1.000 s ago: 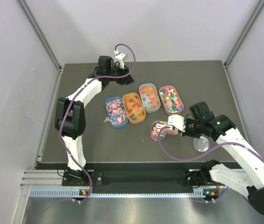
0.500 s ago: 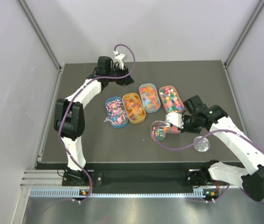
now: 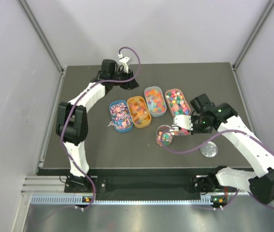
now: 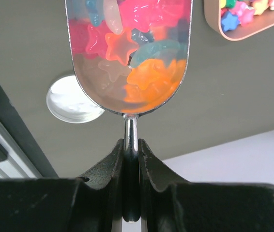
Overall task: Pack the candies
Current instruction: Place the fake candies in the packing bottle.
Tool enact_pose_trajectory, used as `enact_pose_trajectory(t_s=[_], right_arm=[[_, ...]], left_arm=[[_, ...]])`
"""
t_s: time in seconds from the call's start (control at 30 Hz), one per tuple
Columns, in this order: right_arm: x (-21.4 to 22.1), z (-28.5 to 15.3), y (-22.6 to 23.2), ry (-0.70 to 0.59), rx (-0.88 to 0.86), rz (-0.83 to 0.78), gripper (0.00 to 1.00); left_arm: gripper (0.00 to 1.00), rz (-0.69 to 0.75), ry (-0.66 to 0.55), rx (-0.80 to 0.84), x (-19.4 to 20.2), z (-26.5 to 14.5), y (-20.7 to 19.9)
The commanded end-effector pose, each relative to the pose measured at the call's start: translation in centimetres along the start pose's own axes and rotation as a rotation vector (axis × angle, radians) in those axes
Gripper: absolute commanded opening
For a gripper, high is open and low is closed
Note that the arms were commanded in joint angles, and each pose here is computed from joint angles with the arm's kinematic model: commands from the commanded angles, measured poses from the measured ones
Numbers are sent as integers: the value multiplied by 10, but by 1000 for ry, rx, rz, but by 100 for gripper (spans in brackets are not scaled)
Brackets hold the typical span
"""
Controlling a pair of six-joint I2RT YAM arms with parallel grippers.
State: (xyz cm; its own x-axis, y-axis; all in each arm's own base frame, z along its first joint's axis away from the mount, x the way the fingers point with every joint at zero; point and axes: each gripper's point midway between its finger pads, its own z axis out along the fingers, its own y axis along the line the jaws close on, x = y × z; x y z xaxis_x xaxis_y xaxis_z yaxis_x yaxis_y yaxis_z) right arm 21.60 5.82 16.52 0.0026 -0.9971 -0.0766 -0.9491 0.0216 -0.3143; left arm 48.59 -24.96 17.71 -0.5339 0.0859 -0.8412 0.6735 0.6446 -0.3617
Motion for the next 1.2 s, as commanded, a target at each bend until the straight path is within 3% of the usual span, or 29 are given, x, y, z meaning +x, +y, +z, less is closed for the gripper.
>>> enact_pose_trajectory(t_s=[0.0,0.47,1.17], right_arm=[[-2,-15,-17,12,52,-61,0],[-20,-18,-16,46,50,-170,0],[-27,-23,-25,132,41,-205,0]], left_arm=[[36,56,-78,19,-29,-12,-13],[36,48,-78,16,-27,-8,-10],[36,28,-71,30,-21,-5,-10]])
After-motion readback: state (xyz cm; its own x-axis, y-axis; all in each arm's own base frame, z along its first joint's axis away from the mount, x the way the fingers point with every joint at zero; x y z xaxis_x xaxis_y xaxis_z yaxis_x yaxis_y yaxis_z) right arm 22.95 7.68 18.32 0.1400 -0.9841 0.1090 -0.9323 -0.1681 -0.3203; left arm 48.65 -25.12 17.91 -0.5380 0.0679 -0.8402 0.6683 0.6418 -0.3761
